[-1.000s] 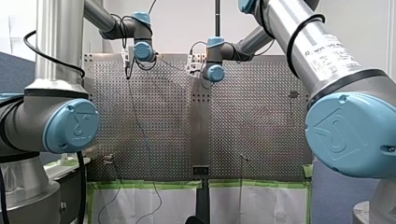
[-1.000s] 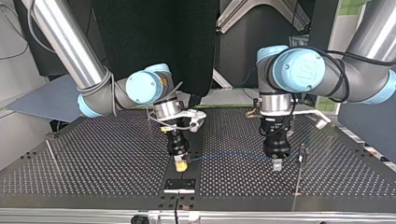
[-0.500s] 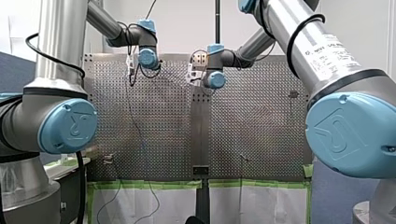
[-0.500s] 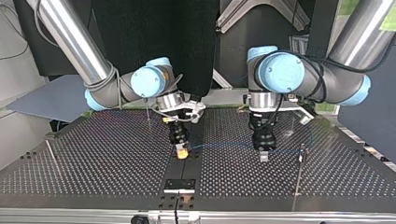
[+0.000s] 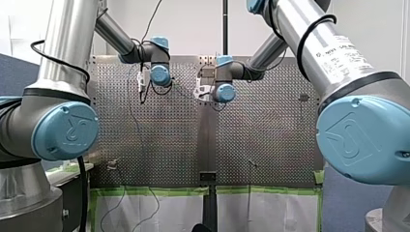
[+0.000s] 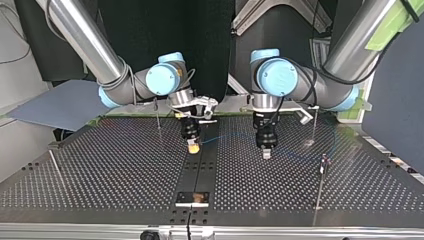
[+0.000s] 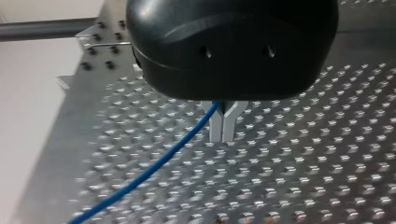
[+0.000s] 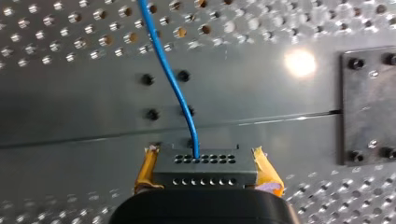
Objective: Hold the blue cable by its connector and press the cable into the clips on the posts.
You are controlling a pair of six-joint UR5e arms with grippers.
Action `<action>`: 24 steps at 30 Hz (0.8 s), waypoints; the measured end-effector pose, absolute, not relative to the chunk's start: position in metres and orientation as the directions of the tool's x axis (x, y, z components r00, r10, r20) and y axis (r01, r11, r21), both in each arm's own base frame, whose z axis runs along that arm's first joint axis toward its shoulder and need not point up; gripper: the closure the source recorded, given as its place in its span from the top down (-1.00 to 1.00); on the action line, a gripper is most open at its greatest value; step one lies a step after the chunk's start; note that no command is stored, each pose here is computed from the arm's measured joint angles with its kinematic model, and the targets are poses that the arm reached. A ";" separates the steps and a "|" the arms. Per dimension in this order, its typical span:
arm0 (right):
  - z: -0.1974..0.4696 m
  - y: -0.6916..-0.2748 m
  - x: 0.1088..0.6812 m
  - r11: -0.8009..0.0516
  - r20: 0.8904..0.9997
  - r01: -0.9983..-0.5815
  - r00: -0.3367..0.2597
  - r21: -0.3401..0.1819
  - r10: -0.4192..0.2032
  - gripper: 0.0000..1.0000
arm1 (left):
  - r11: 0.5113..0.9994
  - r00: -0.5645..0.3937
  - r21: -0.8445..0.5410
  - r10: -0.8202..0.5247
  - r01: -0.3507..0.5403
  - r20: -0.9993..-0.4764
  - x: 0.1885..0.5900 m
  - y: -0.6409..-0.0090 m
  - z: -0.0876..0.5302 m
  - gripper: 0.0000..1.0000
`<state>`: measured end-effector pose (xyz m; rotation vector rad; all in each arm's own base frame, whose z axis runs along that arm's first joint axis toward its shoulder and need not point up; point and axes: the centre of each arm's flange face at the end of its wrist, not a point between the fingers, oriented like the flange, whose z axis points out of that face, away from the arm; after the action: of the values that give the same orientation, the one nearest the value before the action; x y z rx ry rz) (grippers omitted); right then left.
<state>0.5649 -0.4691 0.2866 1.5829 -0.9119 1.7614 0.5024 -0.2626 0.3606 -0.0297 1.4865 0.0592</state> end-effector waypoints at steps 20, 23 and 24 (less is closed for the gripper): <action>0.202 -0.448 0.545 -0.546 0.996 -0.833 -0.082 -0.084 -0.028 -1.00 | 0.999 0.038 0.031 0.033 -0.045 -0.999 0.499 -0.276 0.266 -1.00; 0.179 -0.442 0.544 -0.537 0.997 -0.840 -0.065 -0.077 -0.041 -1.00 | 0.999 0.041 0.029 0.031 -0.046 -0.999 0.497 -0.276 0.259 -1.00; 0.172 -0.440 0.543 -0.533 0.997 -0.843 -0.059 -0.075 -0.047 -1.00 | 0.999 0.043 0.028 0.030 -0.046 -0.999 0.496 -0.275 0.257 -1.00</action>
<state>0.5430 -0.4401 0.1724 1.6032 -0.9626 1.6567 0.4965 -0.2753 0.2569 -0.0127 1.5269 0.0587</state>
